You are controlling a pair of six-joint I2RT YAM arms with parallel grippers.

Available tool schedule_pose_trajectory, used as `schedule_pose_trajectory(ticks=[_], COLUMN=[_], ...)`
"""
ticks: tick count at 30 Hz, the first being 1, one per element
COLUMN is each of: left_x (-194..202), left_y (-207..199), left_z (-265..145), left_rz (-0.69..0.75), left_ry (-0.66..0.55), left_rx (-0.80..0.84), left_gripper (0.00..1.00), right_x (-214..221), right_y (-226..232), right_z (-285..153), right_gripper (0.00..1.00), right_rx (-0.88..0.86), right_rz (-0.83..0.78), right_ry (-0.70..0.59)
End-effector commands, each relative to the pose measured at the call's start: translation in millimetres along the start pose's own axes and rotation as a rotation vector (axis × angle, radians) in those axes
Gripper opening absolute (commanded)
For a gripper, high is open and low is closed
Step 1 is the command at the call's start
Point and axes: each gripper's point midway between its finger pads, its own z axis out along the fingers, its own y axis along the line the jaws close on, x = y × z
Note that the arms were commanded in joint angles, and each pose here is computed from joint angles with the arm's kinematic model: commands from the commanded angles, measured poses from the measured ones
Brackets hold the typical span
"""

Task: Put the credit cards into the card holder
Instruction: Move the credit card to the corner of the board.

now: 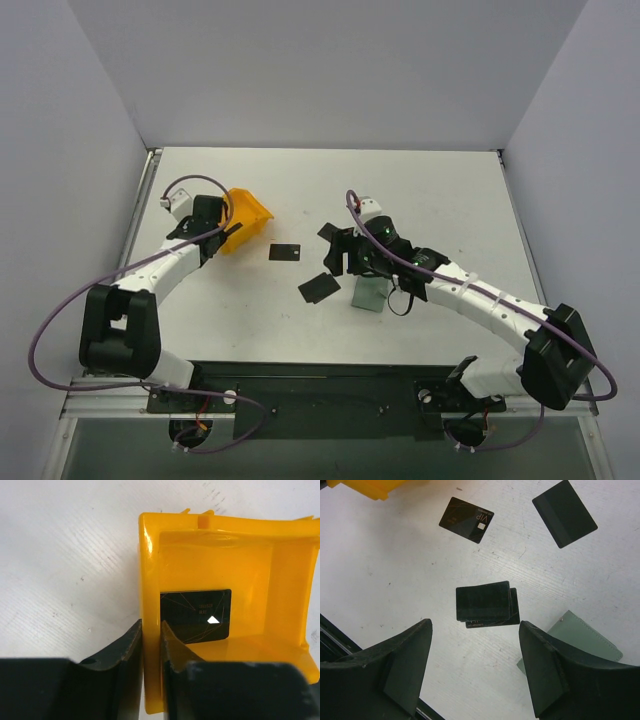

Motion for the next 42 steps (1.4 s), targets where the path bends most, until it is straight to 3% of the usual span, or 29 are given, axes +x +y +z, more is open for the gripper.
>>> schedule_pose_trajectory(ticks=[1, 2, 4, 8, 14, 15, 20, 25, 32, 37, 42], left_x=[-12.9, -8.3, -0.7, 5.1, 8.7, 10.8, 24.8, 36.9, 51.0, 63.9, 69.8], left_y=[-29.0, -25.5, -20.6, -15.9, -13.7, -12.1, -9.9, -9.5, 4.8, 2.4, 1.1], left_z=[7.7, 9.1, 10.2, 4.3, -19.6, -22.7, -54.0, -81.3, -77.4, -69.3, -67.4], left_rz=[-0.03, -0.03, -0.031, -0.041, -0.05, -0.045, -0.039, -0.034, -0.023, -0.013, -0.026], left_ry=[-0.003, 0.007, 0.02, 0.034, 0.051, 0.056, 0.047, 0.042, 0.064, 0.098, 0.109], left_rx=[0.054, 0.046, 0.045, 0.062, 0.129, 0.131, 0.183, 0.236, 0.198, 0.205, 0.222], left_gripper=[0.36, 0.46, 0.57, 0.67, 0.68, 0.68, 0.66, 0.66, 0.64, 0.5, 0.48], right_x=[-3.4, -0.3, -0.6, 0.0, -18.0, -6.2, -5.0, -3.4, 5.3, 23.4, 31.0], right_y=[-13.9, -18.0, -23.6, -50.3, -59.1, -62.1, -66.4, -30.5, -8.2, -7.2, -1.4], right_z=[-4.7, -2.8, 0.3, 11.1, 54.8, 67.4, 111.8, 139.4, 181.2, 200.6, 212.3], right_gripper=[0.66, 0.66, 0.66, 0.65, 0.63, 0.62, 0.6, 0.57, 0.46, 0.43, 0.42], right_rx=[0.06, 0.079, 0.108, 0.201, 0.161, 0.169, 0.195, 0.052, -0.042, -0.07, -0.105], right_rz=[0.004, 0.01, 0.02, 0.085, 0.094, 0.072, 0.088, -0.006, -0.082, -0.112, -0.123], right_ry=[-0.014, 0.0, 0.008, 0.043, 0.122, 0.186, 0.249, 0.295, 0.354, 0.431, 0.478])
